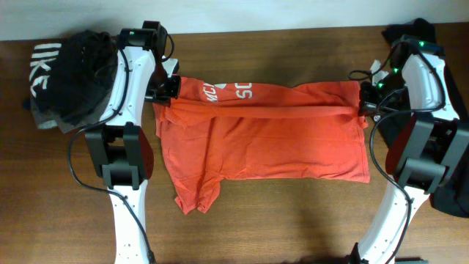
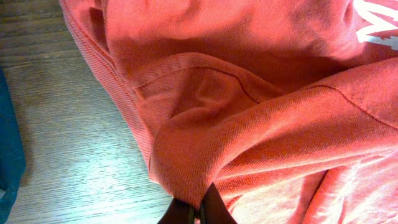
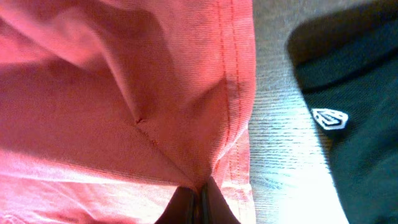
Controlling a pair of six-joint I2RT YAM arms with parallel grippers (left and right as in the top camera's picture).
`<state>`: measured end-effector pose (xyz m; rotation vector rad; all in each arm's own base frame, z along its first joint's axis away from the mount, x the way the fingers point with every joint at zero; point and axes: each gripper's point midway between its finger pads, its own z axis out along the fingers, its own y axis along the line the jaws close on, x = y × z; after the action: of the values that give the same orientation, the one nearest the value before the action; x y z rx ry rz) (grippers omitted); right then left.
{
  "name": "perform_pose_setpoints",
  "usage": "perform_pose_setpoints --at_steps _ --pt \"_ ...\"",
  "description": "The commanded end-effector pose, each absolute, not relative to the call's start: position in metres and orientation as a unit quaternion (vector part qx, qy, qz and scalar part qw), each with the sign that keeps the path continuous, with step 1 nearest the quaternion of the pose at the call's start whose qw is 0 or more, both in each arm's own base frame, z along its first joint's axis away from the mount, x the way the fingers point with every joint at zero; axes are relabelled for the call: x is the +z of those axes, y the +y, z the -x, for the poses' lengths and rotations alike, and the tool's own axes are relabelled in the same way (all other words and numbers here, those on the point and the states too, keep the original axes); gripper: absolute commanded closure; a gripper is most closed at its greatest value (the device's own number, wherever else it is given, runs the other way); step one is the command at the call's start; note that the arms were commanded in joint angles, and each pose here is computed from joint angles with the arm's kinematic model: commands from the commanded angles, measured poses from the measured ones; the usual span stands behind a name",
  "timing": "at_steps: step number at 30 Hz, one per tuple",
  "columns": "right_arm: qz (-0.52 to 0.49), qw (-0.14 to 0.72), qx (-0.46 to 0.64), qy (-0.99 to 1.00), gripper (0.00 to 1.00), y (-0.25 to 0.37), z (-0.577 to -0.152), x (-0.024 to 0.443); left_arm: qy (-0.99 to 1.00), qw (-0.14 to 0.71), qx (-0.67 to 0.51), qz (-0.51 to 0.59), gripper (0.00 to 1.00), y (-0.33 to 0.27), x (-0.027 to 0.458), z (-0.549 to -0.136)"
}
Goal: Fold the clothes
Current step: 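Fold the shirt's top edge down toward the bottom with both grippers, then release the shirt and raise both grippers away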
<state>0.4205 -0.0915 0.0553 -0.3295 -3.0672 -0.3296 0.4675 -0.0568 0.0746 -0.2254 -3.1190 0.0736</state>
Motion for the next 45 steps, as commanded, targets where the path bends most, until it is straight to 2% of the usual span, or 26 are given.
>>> perform_pose_setpoints --at_steps 1,3,5,8,10,12,13,15,18,20,21,22,23,30,33,38,42,45 --pt "0.135 0.020 -0.095 -0.986 0.96 -0.101 -0.420 0.052 -0.997 -0.007 0.019 0.074 0.99 -0.052 0.087 -0.468" --pt "0.137 0.016 -0.096 -0.986 0.96 -0.101 -0.422 0.052 -0.997 -0.009 0.019 0.075 0.96 -0.052 0.087 -0.469" --pt "0.136 0.015 -0.096 -0.986 0.95 -0.102 -0.422 0.052 -0.997 -0.010 0.019 0.075 0.87 -0.052 0.087 -0.469" --pt "0.136 0.013 -0.095 -0.986 0.83 -0.102 -0.423 0.052 -0.997 -0.011 0.019 0.075 0.75 -0.052 0.087 -0.470" --pt "0.137 0.013 -0.095 -0.986 0.79 -0.102 -0.423 0.051 -0.997 -0.011 0.019 0.075 0.69 -0.052 0.087 -0.470" --pt "0.142 0.014 -0.094 -0.985 0.62 -0.102 -0.423 0.051 -0.997 -0.011 0.019 0.075 0.57 -0.052 0.087 -0.470" --pt "0.147 0.014 -0.093 -0.985 0.58 -0.103 -0.423 0.051 -0.997 -0.011 0.019 0.075 0.52 -0.052 0.087 -0.470" --pt "0.147 0.012 -0.094 -0.985 0.57 -0.103 -0.424 0.051 -0.997 -0.011 0.019 0.075 0.44 -0.052 0.087 -0.470" --pt "0.146 -0.002 -0.097 -0.984 0.57 -0.103 -0.431 0.062 -0.997 -0.021 0.019 0.070 0.26 -0.048 0.093 -0.474" --pt "0.149 -0.017 -0.095 -0.984 0.57 -0.105 -0.437 0.078 -0.998 -0.037 0.020 0.055 0.15 -0.043 0.105 -0.479" --pt "0.150 -0.026 -0.094 -0.984 0.57 -0.106 -0.440 0.088 -0.998 -0.049 0.020 0.044 0.13 -0.040 0.115 -0.482" --pt "0.149 -0.037 -0.095 -0.984 0.57 -0.106 -0.443 0.101 -0.997 -0.062 0.022 0.038 0.05 -0.038 0.126 -0.485" --pt "0.148 -0.049 -0.096 -0.983 0.57 -0.106 -0.446 0.116 -0.996 -0.079 0.027 0.036 0.01 -0.038 0.141 -0.488" --pt "0.153 -0.146 -0.087 -0.973 0.46 -0.103 -0.448 0.230 -0.975 -0.216 0.046 0.034 0.01 -0.038 0.255 -0.489" --pt "0.156 -0.196 -0.087 -0.964 0.40 -0.101 -0.448 0.266 -0.967 -0.249 0.048 0.035 0.01 -0.039 0.286 -0.479" --pt "0.154 -0.242 -0.103 -0.952 0.40 -0.085 -0.435 0.309 -0.963 -0.261 0.064 0.033 0.01 -0.043 0.312 -0.457" --pt "0.143 -0.291 -0.085 -0.942 0.41 -0.072 -0.404 0.355 -0.951 -0.291 0.097 0.043 0.01 -0.054 0.343 -0.440" --pt "0.168 -0.316 -0.046 -0.933 0.40 -0.074 -0.362 0.385 -0.944 -0.310 0.099 0.044 0.01 -0.058 0.365 -0.422"
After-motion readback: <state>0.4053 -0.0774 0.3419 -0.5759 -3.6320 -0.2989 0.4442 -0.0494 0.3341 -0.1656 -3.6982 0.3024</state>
